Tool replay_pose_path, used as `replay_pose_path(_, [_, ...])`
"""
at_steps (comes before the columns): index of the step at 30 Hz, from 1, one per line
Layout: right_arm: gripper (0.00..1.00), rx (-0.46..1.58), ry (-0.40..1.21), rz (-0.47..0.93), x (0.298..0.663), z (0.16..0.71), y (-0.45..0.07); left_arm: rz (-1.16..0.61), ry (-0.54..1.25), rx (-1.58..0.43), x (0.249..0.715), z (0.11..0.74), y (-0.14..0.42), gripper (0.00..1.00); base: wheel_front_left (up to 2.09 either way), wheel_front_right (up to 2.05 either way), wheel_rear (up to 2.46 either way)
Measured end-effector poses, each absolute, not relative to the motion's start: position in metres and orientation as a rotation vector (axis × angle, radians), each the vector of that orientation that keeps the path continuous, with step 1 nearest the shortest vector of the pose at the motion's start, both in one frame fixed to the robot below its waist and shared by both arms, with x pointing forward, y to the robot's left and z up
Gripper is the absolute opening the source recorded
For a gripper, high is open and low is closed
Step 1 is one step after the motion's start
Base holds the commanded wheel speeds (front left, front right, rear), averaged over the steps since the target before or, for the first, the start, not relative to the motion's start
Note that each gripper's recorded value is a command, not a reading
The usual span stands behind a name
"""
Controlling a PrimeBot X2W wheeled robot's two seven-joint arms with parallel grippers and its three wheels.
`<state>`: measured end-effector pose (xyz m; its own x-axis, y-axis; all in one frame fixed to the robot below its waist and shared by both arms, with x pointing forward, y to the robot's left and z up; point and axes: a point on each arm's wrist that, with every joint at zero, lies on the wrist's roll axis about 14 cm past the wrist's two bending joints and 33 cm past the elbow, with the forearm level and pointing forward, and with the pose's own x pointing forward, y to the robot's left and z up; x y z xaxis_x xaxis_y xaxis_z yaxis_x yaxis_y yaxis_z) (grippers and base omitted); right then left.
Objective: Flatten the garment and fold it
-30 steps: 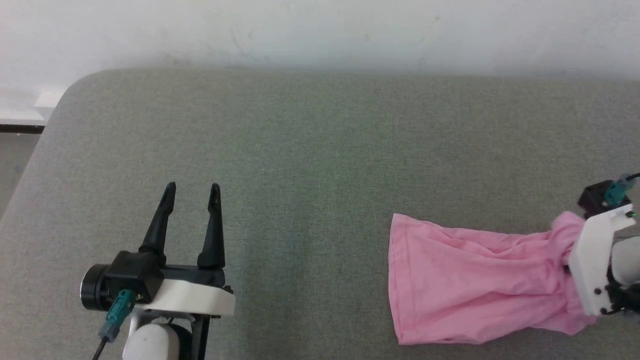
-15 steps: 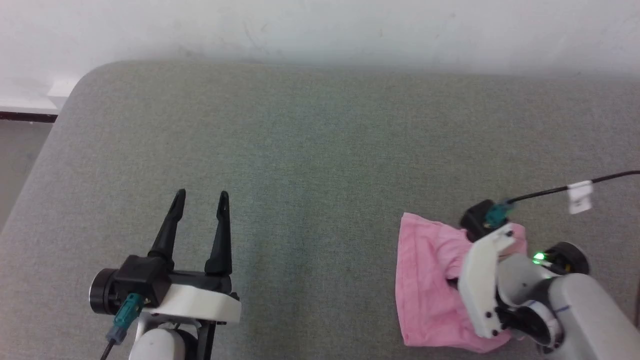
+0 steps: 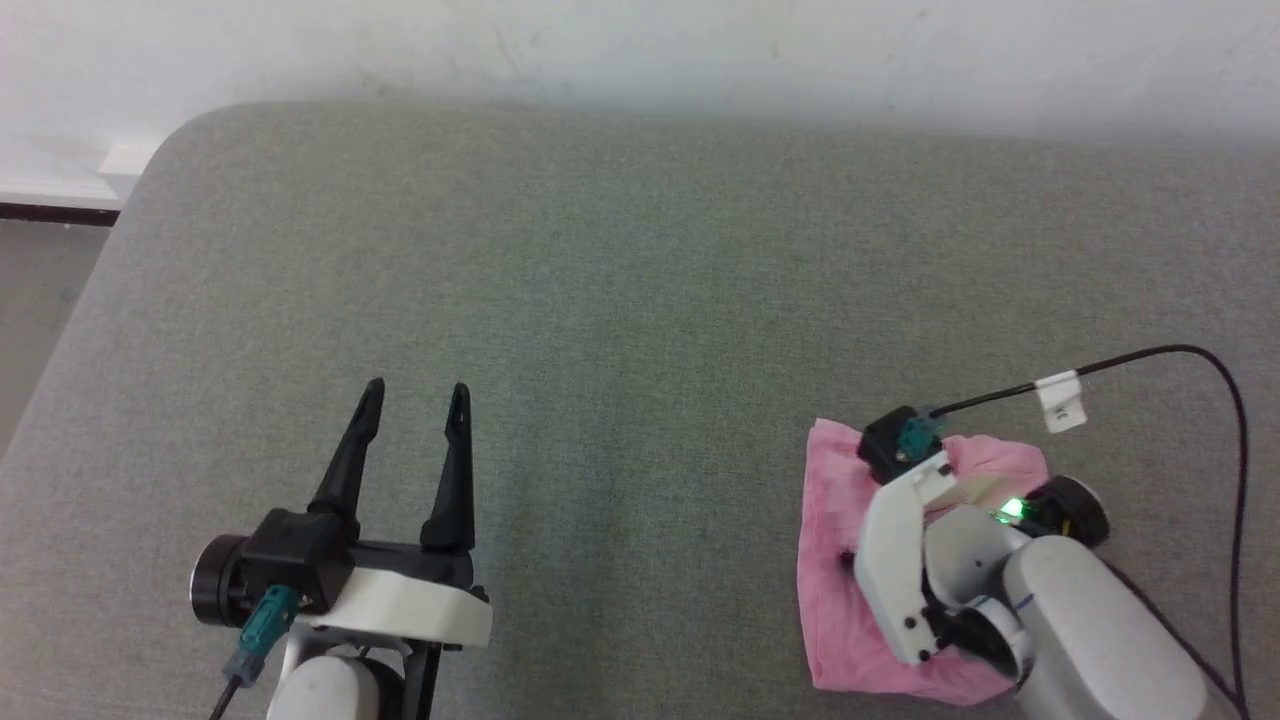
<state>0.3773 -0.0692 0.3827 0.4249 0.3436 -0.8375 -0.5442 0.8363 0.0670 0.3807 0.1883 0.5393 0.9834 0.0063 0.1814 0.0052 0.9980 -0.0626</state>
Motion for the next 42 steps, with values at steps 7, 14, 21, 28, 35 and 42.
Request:
replay_pose_path(7, [1.00, -0.290, 0.840, 0.653, 0.386, 0.414, -0.043, -0.010, -0.193, -0.066, 0.382, 0.543, 0.185, 1.00, 0.00, 0.00, 0.00])
replay_pose_path(14, [1.00, -0.273, 0.651, 0.661, 0.401, 0.475, -0.049, -0.023, -0.213, -0.069, 0.383, 0.549, 0.182, 1.00, 0.00, 0.00, 0.00])
replay_pose_path(21, [1.00, -0.114, 0.511, 0.418, 0.421, 0.520, -0.122, -0.041, -0.224, -0.073, 0.386, 0.552, 0.176, 1.00, 0.00, 0.00, 0.00])
replay_pose_path(28, [1.00, -0.112, 0.786, 0.243, 0.380, 0.443, -0.177, -0.052, -0.216, -0.076, 0.390, 0.550, 0.172, 1.00, 0.00, 0.00, 0.00])
replay_pose_path(35, [1.00, -0.128, 0.919, 0.281, 0.366, 0.394, -0.158, -0.059, -0.196, -0.077, 0.395, 0.542, 0.169, 1.00, 0.00, 0.00, 0.00])
replay_pose_path(42, [0.37, -0.158, 0.972, 0.317, 0.364, 0.371, -0.149, -0.047, -0.193, -0.068, 0.395, 0.541, 0.173, 1.00, 0.00, 0.00, 0.00])
